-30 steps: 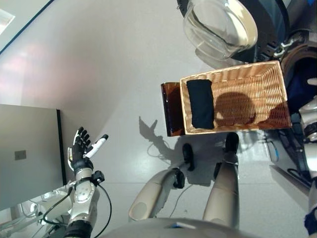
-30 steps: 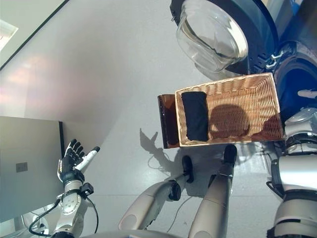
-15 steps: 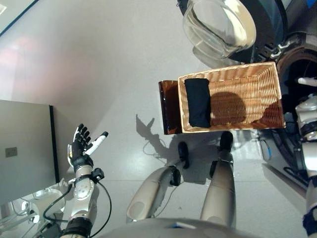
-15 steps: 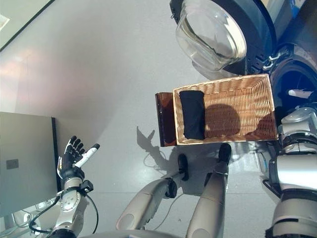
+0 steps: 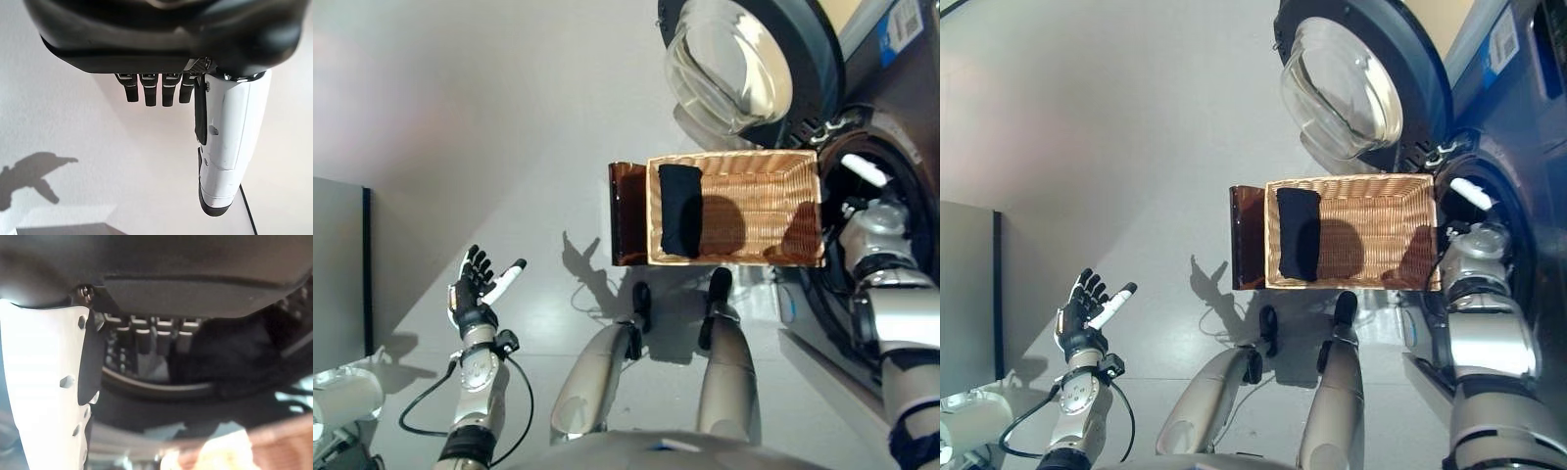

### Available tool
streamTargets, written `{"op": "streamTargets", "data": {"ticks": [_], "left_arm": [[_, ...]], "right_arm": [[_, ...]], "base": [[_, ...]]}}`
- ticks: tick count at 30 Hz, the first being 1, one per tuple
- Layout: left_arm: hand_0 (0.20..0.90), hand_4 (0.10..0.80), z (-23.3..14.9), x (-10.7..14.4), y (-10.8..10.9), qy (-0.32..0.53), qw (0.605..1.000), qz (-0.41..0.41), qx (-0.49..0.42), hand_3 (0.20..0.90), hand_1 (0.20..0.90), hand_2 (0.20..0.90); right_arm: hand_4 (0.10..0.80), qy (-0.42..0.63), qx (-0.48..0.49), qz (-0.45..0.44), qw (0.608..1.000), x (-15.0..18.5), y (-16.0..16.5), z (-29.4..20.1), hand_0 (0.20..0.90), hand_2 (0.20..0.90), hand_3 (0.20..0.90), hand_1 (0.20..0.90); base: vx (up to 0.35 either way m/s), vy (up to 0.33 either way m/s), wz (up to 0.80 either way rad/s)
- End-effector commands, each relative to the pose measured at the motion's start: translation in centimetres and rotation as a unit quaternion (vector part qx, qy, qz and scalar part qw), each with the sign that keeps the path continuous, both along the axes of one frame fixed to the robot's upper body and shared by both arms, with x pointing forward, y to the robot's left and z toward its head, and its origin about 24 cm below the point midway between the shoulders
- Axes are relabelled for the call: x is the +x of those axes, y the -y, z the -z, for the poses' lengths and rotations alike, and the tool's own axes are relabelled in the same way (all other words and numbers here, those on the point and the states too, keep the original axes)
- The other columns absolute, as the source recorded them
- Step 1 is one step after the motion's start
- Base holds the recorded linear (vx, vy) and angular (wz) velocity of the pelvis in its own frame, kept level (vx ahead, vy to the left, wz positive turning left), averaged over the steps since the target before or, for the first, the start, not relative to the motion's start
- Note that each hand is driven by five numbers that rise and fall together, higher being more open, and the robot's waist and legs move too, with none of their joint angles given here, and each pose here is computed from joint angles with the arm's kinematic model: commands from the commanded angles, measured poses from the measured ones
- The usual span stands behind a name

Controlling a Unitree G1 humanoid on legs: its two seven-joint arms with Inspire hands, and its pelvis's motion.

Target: Pick up the clothes and place them into the washing machine

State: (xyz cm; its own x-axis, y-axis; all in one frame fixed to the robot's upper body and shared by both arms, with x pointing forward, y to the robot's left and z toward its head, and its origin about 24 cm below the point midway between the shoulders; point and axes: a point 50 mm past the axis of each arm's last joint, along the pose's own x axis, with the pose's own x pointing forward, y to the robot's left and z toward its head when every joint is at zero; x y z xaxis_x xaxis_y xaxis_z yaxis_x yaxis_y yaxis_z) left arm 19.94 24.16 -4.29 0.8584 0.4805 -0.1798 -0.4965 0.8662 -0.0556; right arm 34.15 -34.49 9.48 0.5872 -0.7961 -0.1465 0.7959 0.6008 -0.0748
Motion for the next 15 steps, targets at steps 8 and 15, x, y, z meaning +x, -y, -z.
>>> {"op": "streamTargets", "data": {"ticks": [8, 15], "left_arm": [[0.9, 0.8, -3.2, 0.2, -4.2, 0.048, 0.994, -0.036, 0.089, 0.9, 0.9, 0.9], [0.9, 0.8, -5.2, 0.8, -3.8, 0.093, 0.99, -0.03, 0.105, 0.9, 0.9, 0.9]], "right_arm": [[0.8, 0.025, 0.048, -0.057, 0.997, 0.4, -6.7, 4.8, 0.9, 0.9, 0.9, 0.9], [0.8, -0.016, 0.056, -0.104, 0.993, 0.1, -10.2, 7.4, 0.9, 0.9, 0.9, 0.9]], "base": [[0.006, -0.012, 0.15], [0.045, -0.019, 0.1]]}}
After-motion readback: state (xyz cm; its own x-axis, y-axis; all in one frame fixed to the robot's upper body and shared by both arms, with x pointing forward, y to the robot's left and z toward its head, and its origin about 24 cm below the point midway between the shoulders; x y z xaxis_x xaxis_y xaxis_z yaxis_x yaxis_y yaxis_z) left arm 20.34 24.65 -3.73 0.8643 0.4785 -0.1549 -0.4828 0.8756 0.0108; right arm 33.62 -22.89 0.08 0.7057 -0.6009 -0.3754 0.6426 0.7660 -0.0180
